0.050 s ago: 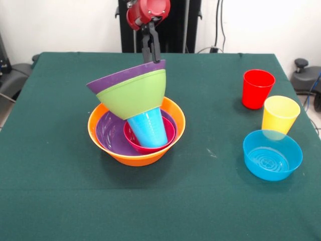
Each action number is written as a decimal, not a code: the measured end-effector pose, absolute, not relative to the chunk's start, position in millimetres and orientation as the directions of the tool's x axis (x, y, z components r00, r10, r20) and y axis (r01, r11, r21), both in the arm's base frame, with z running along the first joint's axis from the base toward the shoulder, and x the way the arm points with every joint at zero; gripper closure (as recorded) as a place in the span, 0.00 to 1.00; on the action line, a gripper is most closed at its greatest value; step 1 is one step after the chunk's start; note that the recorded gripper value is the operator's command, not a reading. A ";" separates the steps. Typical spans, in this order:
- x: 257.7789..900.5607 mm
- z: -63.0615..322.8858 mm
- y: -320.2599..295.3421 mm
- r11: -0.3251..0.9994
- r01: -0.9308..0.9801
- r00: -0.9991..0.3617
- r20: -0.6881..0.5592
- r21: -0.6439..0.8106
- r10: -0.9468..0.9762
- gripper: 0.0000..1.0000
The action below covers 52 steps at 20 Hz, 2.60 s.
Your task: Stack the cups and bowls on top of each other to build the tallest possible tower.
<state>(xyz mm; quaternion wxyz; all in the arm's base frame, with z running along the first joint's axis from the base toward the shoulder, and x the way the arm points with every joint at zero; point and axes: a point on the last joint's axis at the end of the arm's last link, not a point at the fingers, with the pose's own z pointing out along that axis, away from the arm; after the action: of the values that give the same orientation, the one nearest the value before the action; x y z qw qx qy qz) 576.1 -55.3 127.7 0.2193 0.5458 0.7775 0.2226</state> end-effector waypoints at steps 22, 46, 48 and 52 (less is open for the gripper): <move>582.3 111.9 -53.3 0.283 0.761 -0.302 -0.067 0.584 0.951 0.00; 586.6 117.7 -55.2 0.291 0.752 -0.302 -0.083 0.591 0.950 1.00; 586.6 117.7 -54.8 0.291 0.752 -0.303 -0.083 0.591 0.949 1.00; 586.7 117.7 -54.8 0.292 0.752 -0.303 -0.083 0.591 0.949 1.00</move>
<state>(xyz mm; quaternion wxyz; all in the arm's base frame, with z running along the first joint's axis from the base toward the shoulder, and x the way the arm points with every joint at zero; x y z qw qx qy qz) 586.7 -54.8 117.7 0.2158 0.5495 0.7741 0.2288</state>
